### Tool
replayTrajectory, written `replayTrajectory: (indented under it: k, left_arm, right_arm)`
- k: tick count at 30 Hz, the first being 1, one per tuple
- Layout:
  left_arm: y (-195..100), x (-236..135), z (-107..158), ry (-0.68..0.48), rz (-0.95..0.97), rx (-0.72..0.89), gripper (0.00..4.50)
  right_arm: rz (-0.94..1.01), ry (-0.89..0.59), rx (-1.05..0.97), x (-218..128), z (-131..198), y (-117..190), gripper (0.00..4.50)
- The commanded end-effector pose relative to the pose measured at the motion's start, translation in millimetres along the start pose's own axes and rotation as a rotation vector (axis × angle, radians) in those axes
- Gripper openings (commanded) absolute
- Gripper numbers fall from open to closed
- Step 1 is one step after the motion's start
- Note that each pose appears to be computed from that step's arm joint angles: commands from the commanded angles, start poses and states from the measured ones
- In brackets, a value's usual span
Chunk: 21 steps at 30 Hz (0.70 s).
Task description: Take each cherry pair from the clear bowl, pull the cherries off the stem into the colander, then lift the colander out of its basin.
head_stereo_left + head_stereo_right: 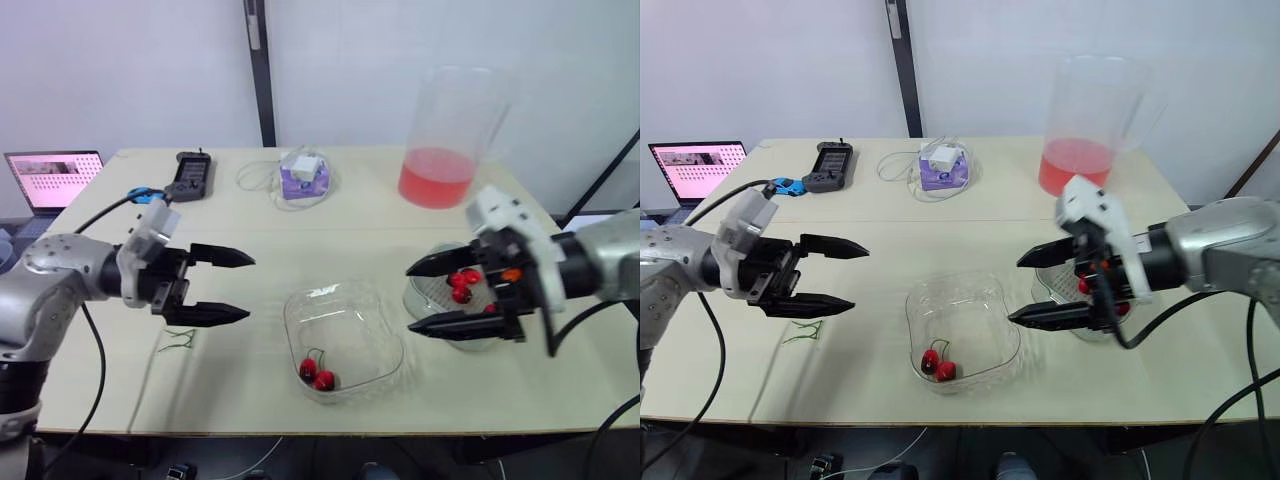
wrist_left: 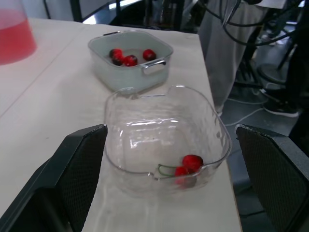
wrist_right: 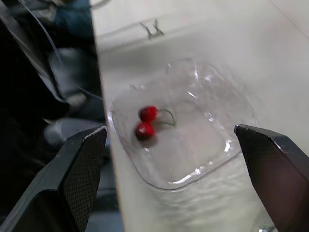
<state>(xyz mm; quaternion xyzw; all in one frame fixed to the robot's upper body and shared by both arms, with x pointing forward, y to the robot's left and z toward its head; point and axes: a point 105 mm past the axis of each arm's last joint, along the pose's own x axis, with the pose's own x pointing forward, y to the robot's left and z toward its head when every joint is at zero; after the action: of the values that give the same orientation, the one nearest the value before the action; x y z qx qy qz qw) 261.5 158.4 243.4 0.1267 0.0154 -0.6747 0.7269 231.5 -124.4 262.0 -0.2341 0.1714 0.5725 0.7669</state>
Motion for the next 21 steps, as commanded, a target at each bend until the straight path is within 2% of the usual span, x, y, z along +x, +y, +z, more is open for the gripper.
replayTrajectory:
  k: [1,4,9,11,14,21]
  left_arm:
    - [-1,3,2,0.001,-0.002,0.055,4.47]
    - [-3,5,-3,0.000,0.001,0.056,4.47]
    - [-8,8,-9,0.004,0.009,0.055,4.47]
    - [-9,7,-10,0.007,0.026,0.053,4.47]
    - [-10,7,-11,0.009,0.043,0.049,4.47]
    - [-9,0,-14,0.036,0.082,0.033,4.47]
  right_arm:
    - [-0.009,0.003,-0.098,22,14,-5,4.50]
    - [-0.012,0.061,-0.102,44,18,-14,4.50]
    - [0.093,0.221,-0.030,74,2,-12,4.50]
    - [0.046,0.322,0.042,94,-15,-24,4.50]
    - [0.011,0.393,0.080,109,-25,-31,4.50]
    - [0.121,0.457,0.087,138,-38,-2,4.50]
